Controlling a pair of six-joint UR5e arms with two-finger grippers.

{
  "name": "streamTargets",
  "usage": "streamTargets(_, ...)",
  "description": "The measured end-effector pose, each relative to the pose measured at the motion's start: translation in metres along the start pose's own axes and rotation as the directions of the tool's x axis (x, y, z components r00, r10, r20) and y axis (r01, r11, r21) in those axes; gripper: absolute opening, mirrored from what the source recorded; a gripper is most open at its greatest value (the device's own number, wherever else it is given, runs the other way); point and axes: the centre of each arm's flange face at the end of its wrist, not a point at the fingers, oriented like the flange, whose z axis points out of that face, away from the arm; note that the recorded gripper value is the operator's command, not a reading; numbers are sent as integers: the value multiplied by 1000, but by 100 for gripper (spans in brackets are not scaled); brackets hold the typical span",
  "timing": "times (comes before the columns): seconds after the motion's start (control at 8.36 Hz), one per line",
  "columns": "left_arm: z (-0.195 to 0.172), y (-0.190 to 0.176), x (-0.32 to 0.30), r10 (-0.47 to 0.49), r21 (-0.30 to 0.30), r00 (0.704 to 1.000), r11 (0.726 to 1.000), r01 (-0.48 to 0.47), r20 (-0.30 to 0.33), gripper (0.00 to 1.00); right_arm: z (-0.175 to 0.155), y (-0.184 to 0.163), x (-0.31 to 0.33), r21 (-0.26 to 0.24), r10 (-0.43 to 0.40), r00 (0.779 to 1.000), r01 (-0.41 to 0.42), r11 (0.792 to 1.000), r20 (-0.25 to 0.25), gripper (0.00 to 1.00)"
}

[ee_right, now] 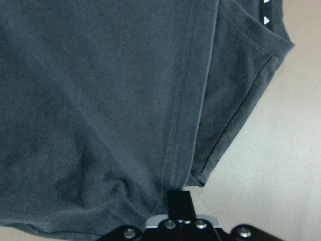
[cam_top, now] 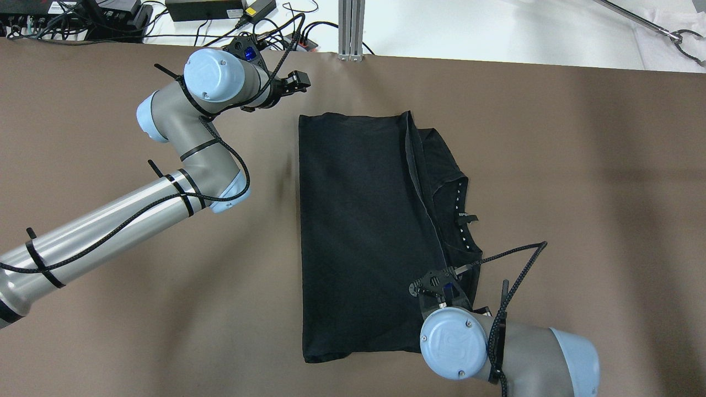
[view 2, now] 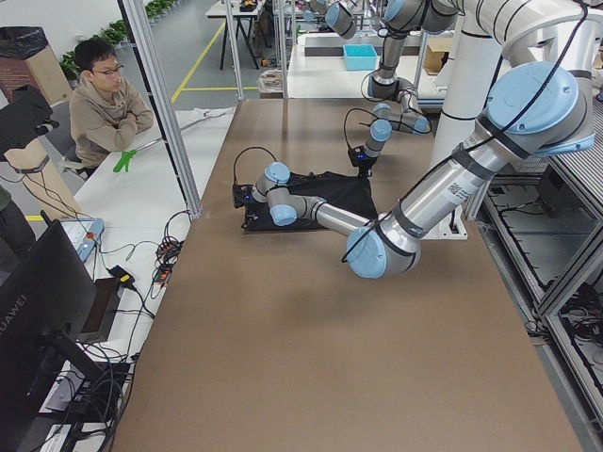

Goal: Fold clothes

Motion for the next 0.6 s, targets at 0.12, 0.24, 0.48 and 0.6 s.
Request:
streamTargets(0.12, -1, 0, 2, 0, 1, 1000, 1000, 0, -2, 100, 0, -2, 1, 2, 14, 1000, -14, 1000, -1, 95)
streamTargets(0.24, -1, 0, 2, 0, 1, 1000, 1000, 0, -2, 100, -1, -4, 1, 7, 43, 999, -43, 999, 7, 94)
streamTargets(0.48, 0, 0, 2, 1, -2, 1000, 1000, -1, -1, 100, -7, -19, 7, 35, 125, 991, -127, 991, 44, 94)
streamTargets(0.6, 0, 0, 2, 3, -3, 1000, 1000, -3, 0, 100, -8, -31, 15, 51, 137, 989, -139, 989, 48, 94)
